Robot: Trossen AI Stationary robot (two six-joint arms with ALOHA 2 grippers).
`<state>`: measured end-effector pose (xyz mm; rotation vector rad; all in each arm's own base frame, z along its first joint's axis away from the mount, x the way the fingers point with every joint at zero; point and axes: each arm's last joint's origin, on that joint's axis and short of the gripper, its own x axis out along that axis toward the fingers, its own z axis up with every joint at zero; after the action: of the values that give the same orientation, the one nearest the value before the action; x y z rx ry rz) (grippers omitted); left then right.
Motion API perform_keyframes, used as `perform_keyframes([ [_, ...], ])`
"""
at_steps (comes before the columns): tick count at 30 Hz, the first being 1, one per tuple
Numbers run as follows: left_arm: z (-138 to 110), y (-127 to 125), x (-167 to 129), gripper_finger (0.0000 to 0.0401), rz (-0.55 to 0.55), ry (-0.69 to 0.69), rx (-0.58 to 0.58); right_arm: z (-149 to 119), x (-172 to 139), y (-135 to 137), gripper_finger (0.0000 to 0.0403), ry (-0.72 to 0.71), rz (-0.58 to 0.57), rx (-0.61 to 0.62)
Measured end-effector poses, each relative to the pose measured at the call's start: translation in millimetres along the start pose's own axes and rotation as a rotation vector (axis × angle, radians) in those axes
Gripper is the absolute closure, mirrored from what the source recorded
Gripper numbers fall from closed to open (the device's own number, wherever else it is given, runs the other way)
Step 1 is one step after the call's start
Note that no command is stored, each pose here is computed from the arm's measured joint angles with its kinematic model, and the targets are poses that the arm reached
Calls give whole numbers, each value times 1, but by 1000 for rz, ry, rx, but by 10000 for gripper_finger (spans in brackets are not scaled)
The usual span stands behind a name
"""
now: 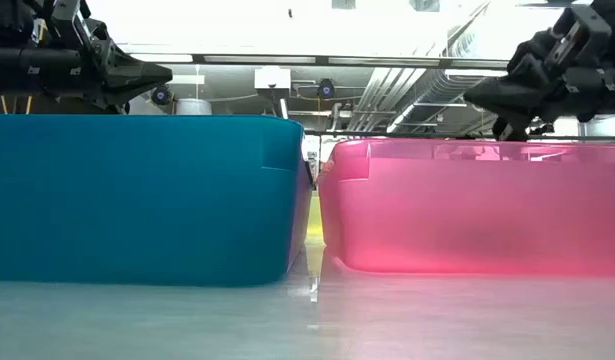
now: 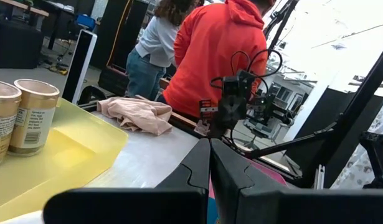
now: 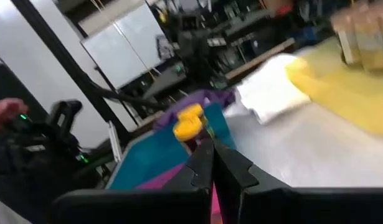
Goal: Sort spices by type
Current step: Return to Home Position
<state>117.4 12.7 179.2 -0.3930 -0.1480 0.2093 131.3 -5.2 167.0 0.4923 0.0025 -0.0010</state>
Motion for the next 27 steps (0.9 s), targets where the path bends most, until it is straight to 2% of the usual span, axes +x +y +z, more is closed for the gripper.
perform_keyframes([
  [10,0,0,-2,401,0,3,0,-17,-2,-9,402,174,-95,13],
  [18,-8,7,-19,401,38,95,16,-27,-11,-14,402,295,-161,20],
  [20,-4,5,-22,401,11,61,9,-28,-16,-14,402,306,-166,21],
  [27,-5,5,-22,401,-4,74,10,-6,-28,-2,402,52,-50,2],
])
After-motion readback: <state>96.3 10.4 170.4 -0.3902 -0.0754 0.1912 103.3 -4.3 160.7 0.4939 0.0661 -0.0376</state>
